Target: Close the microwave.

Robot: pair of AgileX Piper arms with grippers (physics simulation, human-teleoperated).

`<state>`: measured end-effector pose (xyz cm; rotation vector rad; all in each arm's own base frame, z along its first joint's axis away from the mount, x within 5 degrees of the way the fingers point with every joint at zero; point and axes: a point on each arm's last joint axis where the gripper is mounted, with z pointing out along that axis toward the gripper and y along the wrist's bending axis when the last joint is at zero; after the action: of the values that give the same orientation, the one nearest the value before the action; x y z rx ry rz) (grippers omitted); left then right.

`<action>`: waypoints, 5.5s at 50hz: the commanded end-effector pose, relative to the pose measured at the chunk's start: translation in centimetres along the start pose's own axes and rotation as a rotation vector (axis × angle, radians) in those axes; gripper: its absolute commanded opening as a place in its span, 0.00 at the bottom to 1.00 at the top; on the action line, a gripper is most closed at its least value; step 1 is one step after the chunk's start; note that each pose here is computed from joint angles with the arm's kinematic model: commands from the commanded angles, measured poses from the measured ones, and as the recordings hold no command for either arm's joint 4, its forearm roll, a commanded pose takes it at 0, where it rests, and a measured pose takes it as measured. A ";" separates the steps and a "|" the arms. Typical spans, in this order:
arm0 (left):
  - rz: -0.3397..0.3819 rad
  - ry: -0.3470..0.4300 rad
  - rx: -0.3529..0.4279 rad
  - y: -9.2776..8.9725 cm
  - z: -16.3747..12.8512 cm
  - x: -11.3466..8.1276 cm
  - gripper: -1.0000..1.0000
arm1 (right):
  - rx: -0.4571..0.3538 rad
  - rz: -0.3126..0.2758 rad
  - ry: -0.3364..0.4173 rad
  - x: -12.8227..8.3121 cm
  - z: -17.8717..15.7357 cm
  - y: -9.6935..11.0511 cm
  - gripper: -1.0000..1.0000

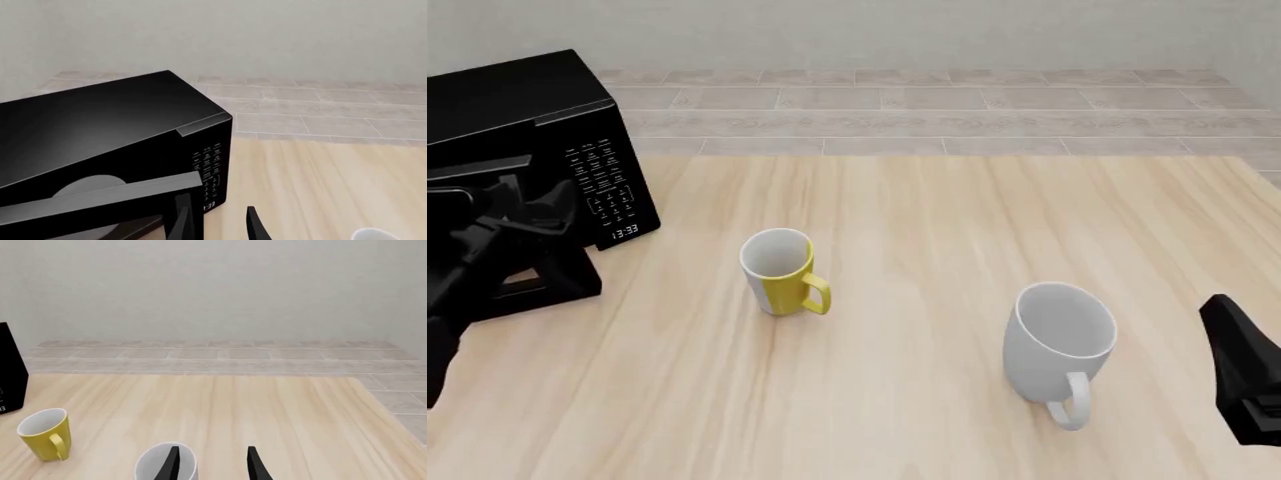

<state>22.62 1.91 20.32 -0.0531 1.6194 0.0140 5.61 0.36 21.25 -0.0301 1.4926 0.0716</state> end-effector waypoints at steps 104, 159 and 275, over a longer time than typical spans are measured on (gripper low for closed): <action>-0.034 0.209 -0.203 4.5 4.0 3.6 1.00 | -0.007 0.010 0.007 0.1 0.0 0.0 1.00; -0.043 0.224 -0.224 5.3 5.1 3.9 1.00 | -0.015 0.015 0.004 0.0 0.0 0.1 1.00; -0.047 0.247 -0.281 7.8 8.0 3.8 1.00 | -0.039 0.038 0.002 0.0 0.0 0.2 1.00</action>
<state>30.32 5.47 20.40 -0.0794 1.6225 0.0756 5.59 0.58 21.23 -0.0323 1.4951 0.1310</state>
